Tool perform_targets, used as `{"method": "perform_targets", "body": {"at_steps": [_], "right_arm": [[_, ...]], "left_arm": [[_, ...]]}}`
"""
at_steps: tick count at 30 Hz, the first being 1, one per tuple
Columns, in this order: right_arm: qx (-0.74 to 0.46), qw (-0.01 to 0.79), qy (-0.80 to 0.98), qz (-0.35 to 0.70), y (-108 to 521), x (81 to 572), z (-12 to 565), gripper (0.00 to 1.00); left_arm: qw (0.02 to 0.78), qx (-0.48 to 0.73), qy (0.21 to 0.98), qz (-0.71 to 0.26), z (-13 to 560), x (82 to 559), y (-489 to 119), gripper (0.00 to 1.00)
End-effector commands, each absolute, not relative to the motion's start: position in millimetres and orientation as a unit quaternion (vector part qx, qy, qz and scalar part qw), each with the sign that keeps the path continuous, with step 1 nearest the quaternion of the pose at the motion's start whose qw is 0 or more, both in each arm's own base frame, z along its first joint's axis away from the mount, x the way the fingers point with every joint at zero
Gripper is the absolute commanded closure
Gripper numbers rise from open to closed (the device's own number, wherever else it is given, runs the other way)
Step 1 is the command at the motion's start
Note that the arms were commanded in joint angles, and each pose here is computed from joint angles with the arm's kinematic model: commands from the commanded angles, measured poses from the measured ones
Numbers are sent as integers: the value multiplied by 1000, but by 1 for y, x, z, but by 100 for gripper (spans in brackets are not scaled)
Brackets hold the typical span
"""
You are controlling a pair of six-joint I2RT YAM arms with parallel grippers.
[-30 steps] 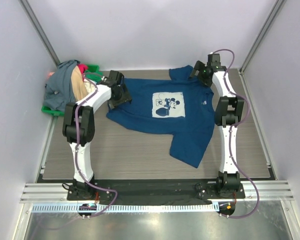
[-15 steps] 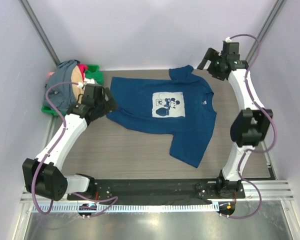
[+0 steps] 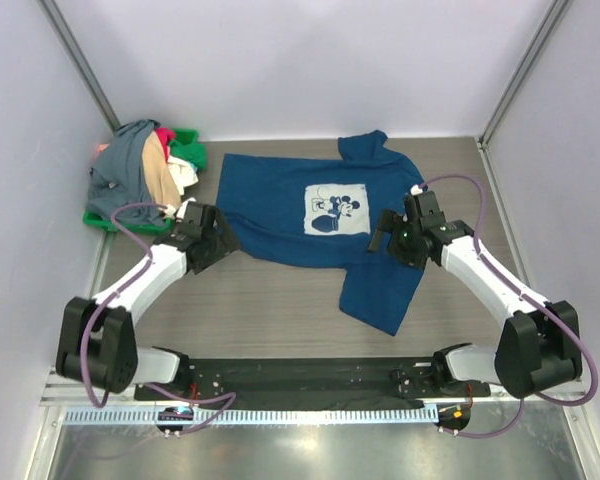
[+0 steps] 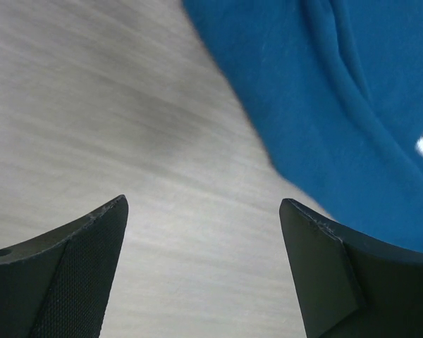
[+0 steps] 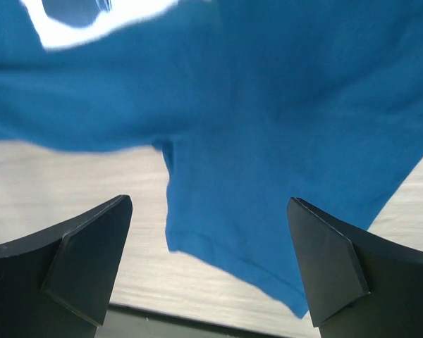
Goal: Fold and stack the t-shirts
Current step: Flatten the tshirt out
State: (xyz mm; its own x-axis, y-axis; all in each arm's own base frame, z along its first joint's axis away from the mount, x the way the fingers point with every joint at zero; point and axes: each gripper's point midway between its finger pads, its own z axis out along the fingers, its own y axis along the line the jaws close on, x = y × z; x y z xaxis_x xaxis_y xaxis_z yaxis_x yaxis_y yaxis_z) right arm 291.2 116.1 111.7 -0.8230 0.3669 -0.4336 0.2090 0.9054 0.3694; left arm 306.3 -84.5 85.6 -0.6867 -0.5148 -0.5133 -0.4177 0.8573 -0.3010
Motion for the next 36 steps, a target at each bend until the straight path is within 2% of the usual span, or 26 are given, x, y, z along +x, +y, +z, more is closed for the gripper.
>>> {"method": "perform_targets", "body": {"at_steps": [1, 6, 15, 17, 18, 20, 21, 22, 24, 29, 31, 32, 33, 34, 36], "right_arm": [[157, 305, 919, 196, 129, 300, 134, 2], [142, 313, 918, 198, 130, 298, 138, 2], [133, 299, 925, 195, 130, 291, 124, 3], [132, 298, 925, 194, 129, 290, 123, 3], [132, 299, 925, 194, 129, 290, 123, 3], [131, 302, 924, 193, 128, 291, 124, 3], [129, 304, 924, 192, 128, 291, 126, 2], [129, 306, 924, 191, 128, 292, 127, 3], [127, 312, 922, 193, 128, 293, 132, 3], [123, 323, 918, 197, 127, 289, 148, 3], [120, 329, 917, 193, 125, 290, 154, 2], [118, 330, 917, 192, 125, 290, 155, 1], [117, 329, 918, 191, 125, 291, 157, 1], [118, 325, 919, 190, 125, 291, 156, 1], [116, 323, 919, 193, 126, 292, 158, 1]], "left_arm": [[345, -281, 889, -106, 87, 344, -91, 14], [327, -282, 898, -89, 57, 364, -95, 20], [324, -287, 899, -68, 28, 394, -97, 41], [322, -287, 899, -71, 25, 397, -99, 53], [319, -286, 901, -71, 22, 400, -101, 64], [319, -279, 903, -75, 23, 404, -103, 79], [324, -275, 902, -76, 29, 409, -105, 91], [322, -270, 905, -71, 35, 406, -105, 96], [341, -253, 904, -53, 63, 412, -103, 100], [310, -198, 929, -34, 140, 382, -100, 97], [296, -174, 939, -16, 163, 373, -95, 82], [289, -169, 942, -3, 163, 372, -91, 68], [284, -158, 946, 6, 166, 370, -88, 39], [266, -156, 951, 22, 163, 363, -84, 31], [264, -159, 951, 32, 158, 358, -80, 21]]}}
